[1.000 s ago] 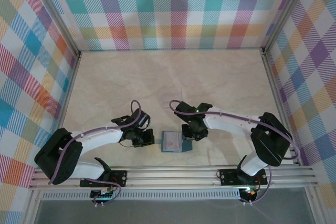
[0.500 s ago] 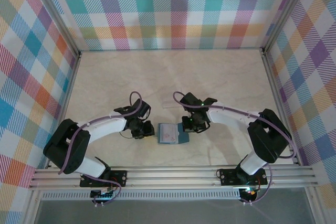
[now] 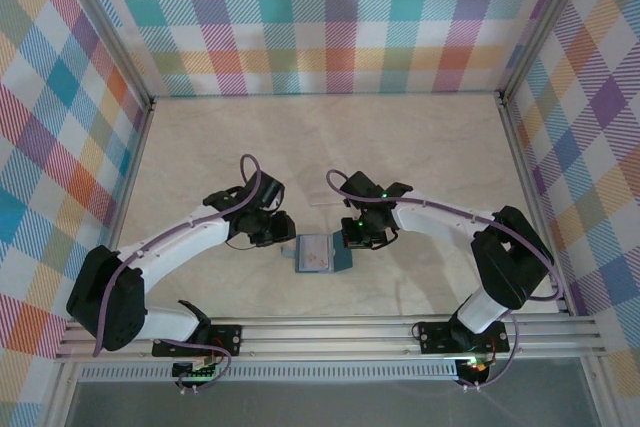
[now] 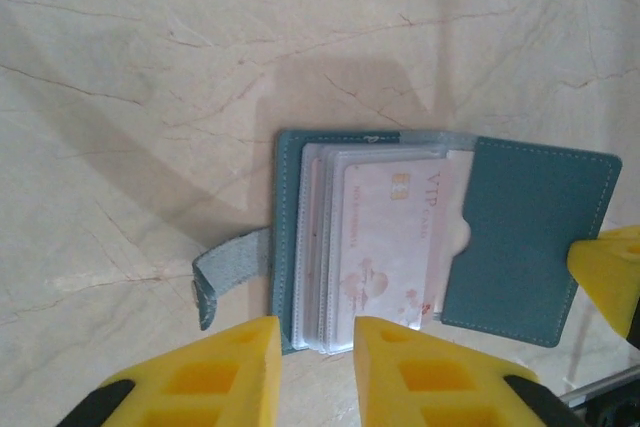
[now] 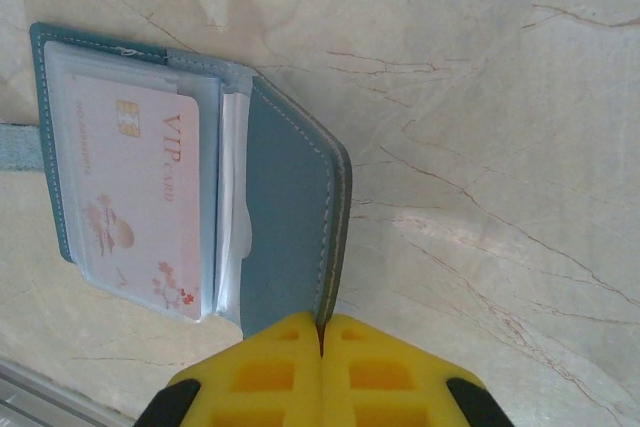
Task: Take the credit cards out of the card holder
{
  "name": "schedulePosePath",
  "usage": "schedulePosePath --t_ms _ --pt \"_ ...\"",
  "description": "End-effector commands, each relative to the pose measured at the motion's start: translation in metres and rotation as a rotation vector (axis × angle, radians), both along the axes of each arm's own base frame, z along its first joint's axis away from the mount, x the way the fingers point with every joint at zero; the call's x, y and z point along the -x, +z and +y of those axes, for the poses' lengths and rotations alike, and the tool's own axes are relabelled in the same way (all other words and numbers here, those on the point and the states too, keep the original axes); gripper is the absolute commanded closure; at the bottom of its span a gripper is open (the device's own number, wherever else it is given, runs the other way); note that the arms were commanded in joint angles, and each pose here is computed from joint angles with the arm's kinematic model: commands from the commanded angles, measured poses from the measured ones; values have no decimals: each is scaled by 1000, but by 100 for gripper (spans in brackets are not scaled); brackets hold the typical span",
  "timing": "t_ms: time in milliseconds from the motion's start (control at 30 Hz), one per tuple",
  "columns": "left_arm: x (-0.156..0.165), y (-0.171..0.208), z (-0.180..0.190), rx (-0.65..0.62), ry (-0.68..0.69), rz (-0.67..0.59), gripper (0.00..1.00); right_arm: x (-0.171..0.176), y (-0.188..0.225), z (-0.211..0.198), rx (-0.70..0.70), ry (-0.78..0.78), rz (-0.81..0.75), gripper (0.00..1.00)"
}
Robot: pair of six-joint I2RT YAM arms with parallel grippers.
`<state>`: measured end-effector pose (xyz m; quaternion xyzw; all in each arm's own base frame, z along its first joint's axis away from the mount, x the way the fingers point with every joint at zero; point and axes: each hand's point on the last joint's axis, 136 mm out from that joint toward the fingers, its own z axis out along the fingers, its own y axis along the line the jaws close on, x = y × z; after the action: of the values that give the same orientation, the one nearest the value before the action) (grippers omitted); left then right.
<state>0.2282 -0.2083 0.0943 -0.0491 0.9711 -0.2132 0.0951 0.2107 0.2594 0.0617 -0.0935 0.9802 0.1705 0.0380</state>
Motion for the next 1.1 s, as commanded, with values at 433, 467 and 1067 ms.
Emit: schedulePosePath --t_ms 433,467,1067 --pt "5 -68 -28 -8 -50 127 95 0 0 1 9 -4 18 93" --pt "7 -72 -27 -10 -50 136 96 0 -1 0 15 -3 18 92" --pt "20 -95 -10 -84 -42 175 98 0 -52 -51 327 -33 23 51"
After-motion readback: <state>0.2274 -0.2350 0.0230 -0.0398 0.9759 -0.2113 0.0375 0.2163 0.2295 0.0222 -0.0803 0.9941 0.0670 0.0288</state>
